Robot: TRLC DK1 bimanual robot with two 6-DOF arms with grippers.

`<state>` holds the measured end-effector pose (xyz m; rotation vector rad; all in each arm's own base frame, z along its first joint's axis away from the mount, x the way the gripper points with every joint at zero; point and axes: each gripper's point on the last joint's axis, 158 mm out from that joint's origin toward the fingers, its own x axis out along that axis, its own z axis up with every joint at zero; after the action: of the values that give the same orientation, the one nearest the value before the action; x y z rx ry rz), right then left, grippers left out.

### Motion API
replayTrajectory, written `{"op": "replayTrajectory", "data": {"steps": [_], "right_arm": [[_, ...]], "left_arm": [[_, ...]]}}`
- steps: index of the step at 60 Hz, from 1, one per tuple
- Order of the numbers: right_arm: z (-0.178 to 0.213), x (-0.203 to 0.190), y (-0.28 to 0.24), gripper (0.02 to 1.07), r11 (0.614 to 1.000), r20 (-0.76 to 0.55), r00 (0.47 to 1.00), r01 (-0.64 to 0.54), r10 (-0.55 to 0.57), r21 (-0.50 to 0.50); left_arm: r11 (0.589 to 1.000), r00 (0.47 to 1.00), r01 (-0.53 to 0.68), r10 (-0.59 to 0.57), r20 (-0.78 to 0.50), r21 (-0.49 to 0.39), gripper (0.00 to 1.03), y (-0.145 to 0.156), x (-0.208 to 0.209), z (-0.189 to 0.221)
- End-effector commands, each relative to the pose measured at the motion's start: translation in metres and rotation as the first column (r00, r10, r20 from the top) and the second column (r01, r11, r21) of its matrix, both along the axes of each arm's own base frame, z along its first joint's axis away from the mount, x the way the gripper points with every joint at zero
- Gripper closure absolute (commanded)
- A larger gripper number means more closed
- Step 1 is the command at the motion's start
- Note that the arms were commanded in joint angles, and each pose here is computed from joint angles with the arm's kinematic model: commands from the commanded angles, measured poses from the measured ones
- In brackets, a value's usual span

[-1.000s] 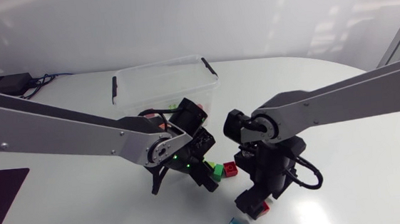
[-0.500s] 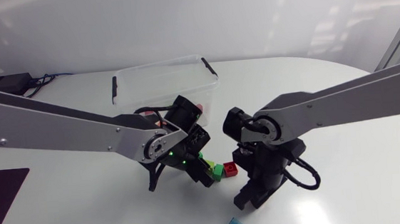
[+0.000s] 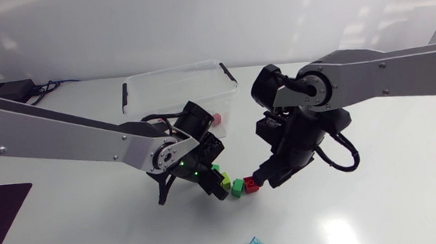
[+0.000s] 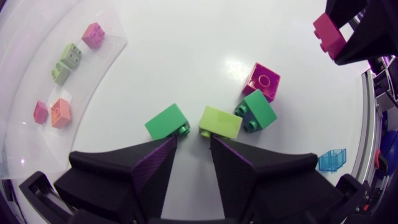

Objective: Place the duplo bricks in the container

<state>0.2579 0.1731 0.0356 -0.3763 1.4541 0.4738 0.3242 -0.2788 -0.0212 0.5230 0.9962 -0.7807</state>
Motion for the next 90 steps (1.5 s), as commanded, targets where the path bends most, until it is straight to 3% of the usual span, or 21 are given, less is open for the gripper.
{"op": "replayTrajectory", "data": {"steps": [1, 8, 14, 15, 19, 34, 40, 52, 74, 90], "right_arm": [[0.005, 0.001, -0.002, 0.85, 1.0, 0.003, 1.0, -0.008, 0.008, -0.005], [0.002, -0.002, -0.001, 0.85, 1.0, -0.003, 1.0, -0.011, 0.011, -0.009], [0.0, -0.003, -0.001, 0.85, 1.0, -0.006, 1.0, -0.013, 0.013, -0.011], [-0.001, -0.003, -0.001, 0.85, 1.0, -0.007, 1.0, -0.011, 0.011, -0.012], [-0.001, -0.002, 0.0, 0.85, 1.0, -0.006, 1.0, -0.011, 0.011, -0.009], [0.0, -0.004, 0.001, 0.85, 1.0, -0.006, 1.0, -0.01, 0.01, -0.006], [0.0, -0.003, 0.0, 0.85, 1.0, -0.002, 1.0, -0.005, 0.005, -0.004], [0.018, 0.008, 0.006, 0.85, 1.0, 0.041, 0.999, -0.004, 0.003, 0.023], [0.082, 0.066, 0.035, 0.85, 0.986, 0.193, 0.979, 0.032, -0.064, 0.165], [0.116, 0.115, 0.074, 0.85, 0.958, 0.287, 0.948, 0.056, -0.14, 0.282]], "left_arm": [[1.0, 1.0, -0.022, 0.022, 0.016, -0.003, 0.63, 0.007, 0.016, 0.005], [1.0, 0.999, -0.016, 0.017, 0.046, -0.017, 0.62, 0.009, 0.017, 0.02], [0.999, 0.998, -0.03, 0.031, 0.048, -0.015, 0.3, 0.014, 0.02, 0.02], [0.999, 0.998, -0.034, 0.035, 0.047, -0.018, 0.2, 0.014, 0.02, 0.021], [0.999, 0.998, -0.033, 0.034, 0.049, -0.022, 0.09, 0.011, 0.02, 0.022], [0.999, 0.998, -0.049, 0.048, 0.037, 0.018, 0.06, 0.01, 0.028, 0.003], [0.998, 0.997, -0.066, 0.066, 0.041, 0.019, 0.15, 0.007, 0.035, 0.002], [0.996, 0.998, -0.069, 0.068, 0.014, 0.05, 0.65, 0.005, 0.031, -0.015], [0.994, 0.997, -0.068, 0.07, -0.02, 0.085, 0.71, 0.026, 0.013, -0.007], [0.997, 0.996, -0.073, 0.071, 0.044, 0.035, 0.71, 0.039, 0.004, 0.045]]}}
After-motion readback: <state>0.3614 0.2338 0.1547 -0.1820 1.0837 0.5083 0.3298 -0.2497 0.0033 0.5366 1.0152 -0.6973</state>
